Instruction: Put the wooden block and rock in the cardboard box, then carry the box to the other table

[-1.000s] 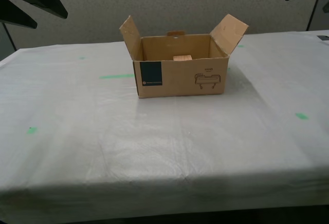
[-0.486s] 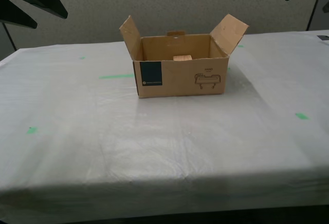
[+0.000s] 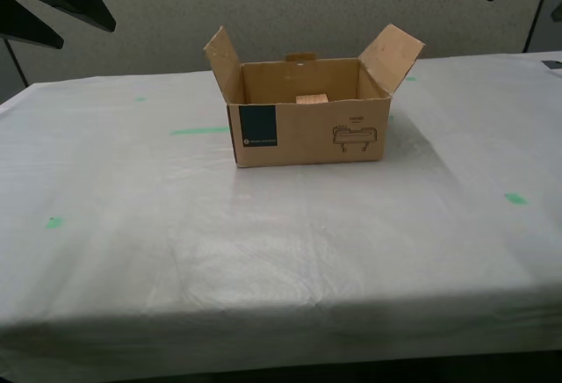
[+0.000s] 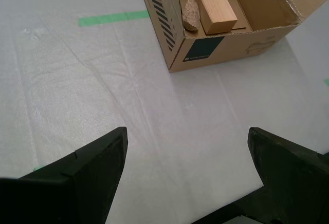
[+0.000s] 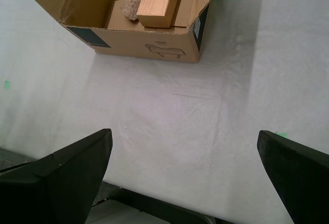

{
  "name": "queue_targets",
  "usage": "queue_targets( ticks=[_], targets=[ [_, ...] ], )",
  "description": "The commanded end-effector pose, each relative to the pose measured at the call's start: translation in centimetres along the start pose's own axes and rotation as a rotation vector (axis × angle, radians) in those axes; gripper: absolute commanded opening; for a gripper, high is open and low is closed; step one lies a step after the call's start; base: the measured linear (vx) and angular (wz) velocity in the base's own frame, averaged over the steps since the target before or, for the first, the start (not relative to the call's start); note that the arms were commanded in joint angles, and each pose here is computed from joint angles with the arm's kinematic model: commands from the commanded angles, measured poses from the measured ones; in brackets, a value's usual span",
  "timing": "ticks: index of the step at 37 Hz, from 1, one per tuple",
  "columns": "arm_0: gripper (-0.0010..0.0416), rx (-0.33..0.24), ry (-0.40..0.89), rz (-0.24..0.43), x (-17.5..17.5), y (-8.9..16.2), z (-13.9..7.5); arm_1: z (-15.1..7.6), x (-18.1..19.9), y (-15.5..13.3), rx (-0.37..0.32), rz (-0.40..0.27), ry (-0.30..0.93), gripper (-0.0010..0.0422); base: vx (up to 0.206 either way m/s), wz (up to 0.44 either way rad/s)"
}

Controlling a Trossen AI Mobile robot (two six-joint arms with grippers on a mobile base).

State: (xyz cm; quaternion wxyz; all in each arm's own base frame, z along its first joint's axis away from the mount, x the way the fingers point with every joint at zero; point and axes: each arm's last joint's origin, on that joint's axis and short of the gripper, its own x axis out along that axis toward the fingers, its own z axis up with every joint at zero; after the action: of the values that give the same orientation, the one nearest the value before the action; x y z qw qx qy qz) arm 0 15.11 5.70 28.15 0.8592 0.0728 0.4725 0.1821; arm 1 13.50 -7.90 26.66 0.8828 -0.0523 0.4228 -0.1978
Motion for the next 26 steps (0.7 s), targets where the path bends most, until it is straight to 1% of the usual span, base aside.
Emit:
queue_targets(
  ticks=[1, 26],
  targets=[
    [0.0394, 0.003, -0.001, -0.001, 0.0, 0.0, 0.01, 0.0, 0.0, -0.01, -0.002, -0.002, 0.0, 0.0318, 0.0, 0.0],
    [0.0394, 0.003, -0.001, -0.001, 0.0, 0.0, 0.01, 0.0, 0.0, -0.01, -0.002, -0.002, 0.001, 0.0318, 0.0, 0.0]
  ],
)
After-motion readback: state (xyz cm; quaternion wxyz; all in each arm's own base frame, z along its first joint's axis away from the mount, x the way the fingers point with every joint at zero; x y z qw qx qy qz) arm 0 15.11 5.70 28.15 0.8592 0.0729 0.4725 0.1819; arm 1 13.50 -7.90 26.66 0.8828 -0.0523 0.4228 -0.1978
